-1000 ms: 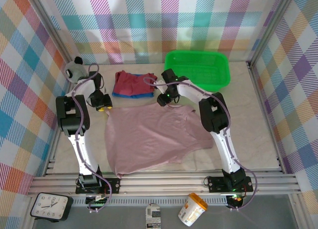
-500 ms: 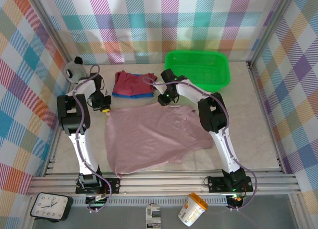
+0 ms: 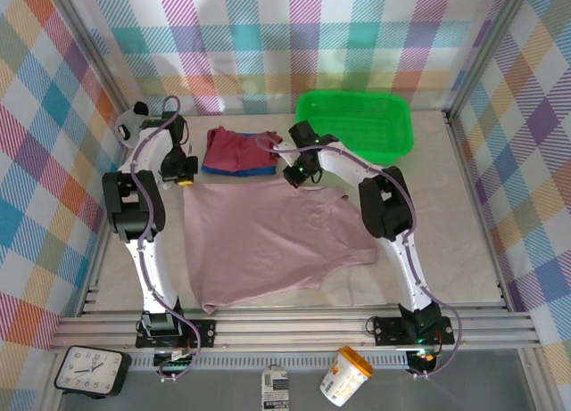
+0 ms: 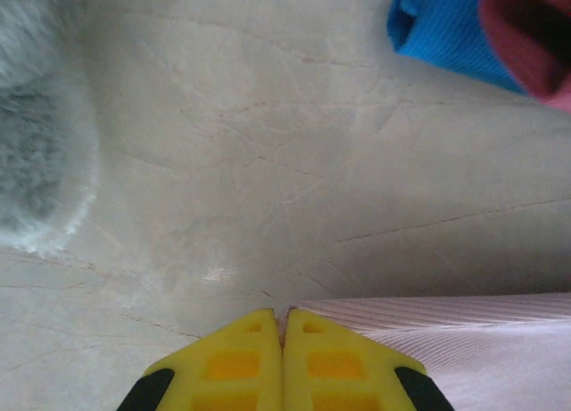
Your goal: Fold and stack the tank tops
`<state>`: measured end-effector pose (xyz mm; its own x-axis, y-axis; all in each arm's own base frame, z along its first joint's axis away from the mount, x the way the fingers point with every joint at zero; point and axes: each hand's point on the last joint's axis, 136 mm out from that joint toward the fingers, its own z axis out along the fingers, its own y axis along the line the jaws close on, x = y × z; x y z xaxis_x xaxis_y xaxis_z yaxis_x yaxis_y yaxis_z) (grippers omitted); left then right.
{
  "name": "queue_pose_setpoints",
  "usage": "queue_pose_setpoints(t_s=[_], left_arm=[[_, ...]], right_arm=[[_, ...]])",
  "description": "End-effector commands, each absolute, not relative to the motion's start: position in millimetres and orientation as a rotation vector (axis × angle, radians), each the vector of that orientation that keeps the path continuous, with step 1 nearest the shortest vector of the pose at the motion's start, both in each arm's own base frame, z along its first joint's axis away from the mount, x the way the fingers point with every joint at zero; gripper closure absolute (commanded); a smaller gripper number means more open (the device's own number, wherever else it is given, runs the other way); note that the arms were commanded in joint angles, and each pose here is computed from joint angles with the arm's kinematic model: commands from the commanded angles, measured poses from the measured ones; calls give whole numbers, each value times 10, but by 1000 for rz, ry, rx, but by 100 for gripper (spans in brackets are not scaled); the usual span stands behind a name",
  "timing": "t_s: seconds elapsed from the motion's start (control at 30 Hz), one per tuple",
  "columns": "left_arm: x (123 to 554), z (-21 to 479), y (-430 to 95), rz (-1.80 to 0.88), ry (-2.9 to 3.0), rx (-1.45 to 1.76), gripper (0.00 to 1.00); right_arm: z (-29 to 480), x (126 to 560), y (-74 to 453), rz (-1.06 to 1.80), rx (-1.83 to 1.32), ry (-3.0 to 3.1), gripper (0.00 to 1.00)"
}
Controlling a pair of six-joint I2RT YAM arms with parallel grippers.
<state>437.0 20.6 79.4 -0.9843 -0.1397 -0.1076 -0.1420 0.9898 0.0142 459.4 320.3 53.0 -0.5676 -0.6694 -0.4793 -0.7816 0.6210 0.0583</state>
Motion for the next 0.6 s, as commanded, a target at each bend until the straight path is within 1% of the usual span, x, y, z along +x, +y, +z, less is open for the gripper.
queue_pose_setpoints(t_s=[0.0,0.27,0.57], left_arm=[[4269,1028,271,154,3028,-150,99],[4106,1199,116,98,3002,-125,98],[3675,1202,-68,-17,3015,-129,98]], right_arm=[[846,4615,3233,408,-1149,2337,93],[973,4451,3237,484,-1116,2252,93],[930,4175,3160,543,-1088,2240,90]])
